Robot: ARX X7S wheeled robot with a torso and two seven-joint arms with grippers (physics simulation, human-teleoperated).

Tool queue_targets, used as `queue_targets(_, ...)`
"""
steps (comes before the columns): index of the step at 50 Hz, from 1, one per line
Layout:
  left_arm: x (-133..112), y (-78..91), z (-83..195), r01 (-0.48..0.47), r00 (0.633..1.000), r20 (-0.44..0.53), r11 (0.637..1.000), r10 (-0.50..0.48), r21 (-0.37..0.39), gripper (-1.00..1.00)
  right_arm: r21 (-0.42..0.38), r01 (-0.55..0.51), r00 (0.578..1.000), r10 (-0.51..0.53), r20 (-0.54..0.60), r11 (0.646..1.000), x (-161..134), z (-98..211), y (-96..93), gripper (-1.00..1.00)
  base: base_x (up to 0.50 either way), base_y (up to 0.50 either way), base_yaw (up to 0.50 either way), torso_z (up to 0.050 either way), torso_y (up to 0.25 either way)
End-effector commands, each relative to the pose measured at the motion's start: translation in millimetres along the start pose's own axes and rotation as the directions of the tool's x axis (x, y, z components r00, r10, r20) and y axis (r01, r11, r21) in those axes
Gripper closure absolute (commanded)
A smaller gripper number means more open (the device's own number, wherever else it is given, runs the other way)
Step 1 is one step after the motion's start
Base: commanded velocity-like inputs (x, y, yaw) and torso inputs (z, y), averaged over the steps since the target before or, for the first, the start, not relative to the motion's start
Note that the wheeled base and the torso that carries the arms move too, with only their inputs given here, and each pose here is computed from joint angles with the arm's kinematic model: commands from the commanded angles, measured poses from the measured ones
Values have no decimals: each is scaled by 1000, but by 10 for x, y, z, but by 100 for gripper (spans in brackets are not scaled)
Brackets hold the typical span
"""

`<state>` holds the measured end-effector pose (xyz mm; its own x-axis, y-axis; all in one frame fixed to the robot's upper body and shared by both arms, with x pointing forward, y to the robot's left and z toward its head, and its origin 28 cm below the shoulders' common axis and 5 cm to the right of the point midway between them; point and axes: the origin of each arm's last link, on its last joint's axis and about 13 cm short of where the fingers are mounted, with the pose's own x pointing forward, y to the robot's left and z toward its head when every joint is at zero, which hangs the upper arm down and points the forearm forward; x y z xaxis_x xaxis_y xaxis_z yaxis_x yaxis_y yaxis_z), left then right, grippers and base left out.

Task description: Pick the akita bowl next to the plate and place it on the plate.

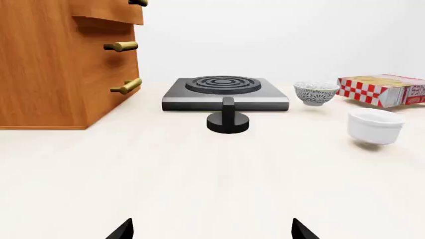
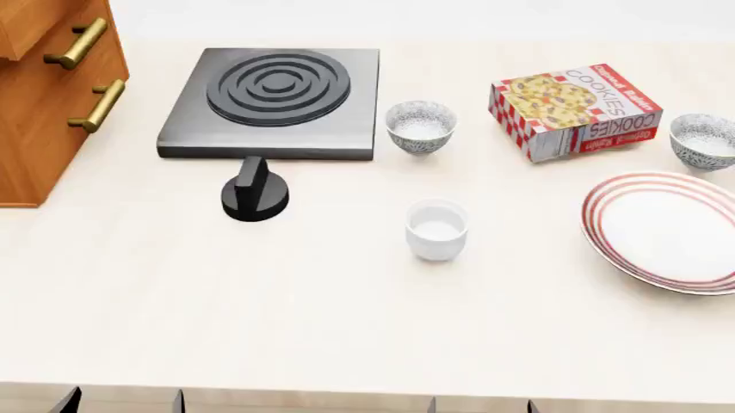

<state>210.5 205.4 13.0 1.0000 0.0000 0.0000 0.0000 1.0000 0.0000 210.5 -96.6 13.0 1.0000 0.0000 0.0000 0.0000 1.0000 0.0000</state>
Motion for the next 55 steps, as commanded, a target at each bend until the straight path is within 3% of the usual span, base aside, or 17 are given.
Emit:
queue_targets(1, -1, -2, 2, -1, 1000, 3, 1000, 1, 1, -100, -5, 3, 1000, -3, -9, 1000, 6, -17, -1, -100, 0, 0, 0, 0, 0)
queue_targets(10, 4, -1, 5, -2, 1000, -1, 1000, 2, -1, -100, -7, 6, 1000, -6, -18, 1000, 9, -7, 0, -100, 0, 0, 0, 0, 0)
queue_targets(11, 4, -4, 5, -5, 1000, -6, 999, 5, 32, -100, -7, 6, 1000, -6, -18, 1000, 11, -11, -2, -100, 0, 0, 0, 0, 0)
queue_targets(15, 2, 3, 18, -2, 1000, -5, 999, 1, -35, -100, -7, 7, 1000, -7, -19, 1000, 8, 0, 1, -100, 0, 0, 0, 0, 0)
queue_targets(20, -9, 2, 53, 42, 999, -6, 999, -42, 10, -100, -24, 19, 1000, -19, -21, 1000, 4, 4, 3, -100, 0, 0, 0, 0, 0)
queue_targets(23, 11, 24, 113, 48, 999, -9, 998, -48, -28, -100, -29, 18, 1000, -18, -12, 999, -2, 8, 7, -100, 0, 0, 0, 0, 0)
queue_targets(25, 41, 61, 127, 28, 1000, -3, 1000, -28, -4, -100, -23, 22, 999, -23, -27, 999, -2, 21, 2, -100, 0, 0, 0, 0, 0)
queue_targets(27, 84, 120, 227, 11, 1000, -7, 999, -12, -52, -100, -30, 22, 1000, -23, -17, 999, -3, 80, -2, -100, 0, 0, 0, 0, 0)
queue_targets(32, 190, 236, 414, -12, 1000, -7, 998, 12, -58, -100, -23, -5, 1000, 6, 13, 1000, -10, 306, 32, -100, 0, 0, 0, 0, 0)
queue_targets(33, 281, 336, 480, -52, 998, -35, 992, 48, -117, -100, -29, -7, 1000, 8, 17, 1000, -6, 367, 36, -100, 0, 0, 0, 0, 0)
queue_targets(38, 387, 554, 582, -111, 994, -16, 990, 110, -86, -100, 29, -42, 996, 40, 76, 999, -10, 677, 48, -100, 0, 0, 0, 0, 0)
queue_targets(43, 422, 693, 570, -149, 989, -45, 977, 144, -155, -100, 57, -79, 988, 70, 136, 995, -7, 928, 60, -100, 0, 0, 0, 0, 0)
queue_targets(45, 440, 751, 492, -187, 982, -45, 974, 182, -127, -100, 72, -96, 983, 84, 164, 993, -10, 1053, 61, -100, 0, 0, 0, 0, 0)
queue_targets(55, 432, 889, 242, -266, 963, -89, 955, 256, -131, -100, 86, -127, 957, 100, 272, 988, -7, 1451, 38, -100, 0, 0, 0, 0, 0)
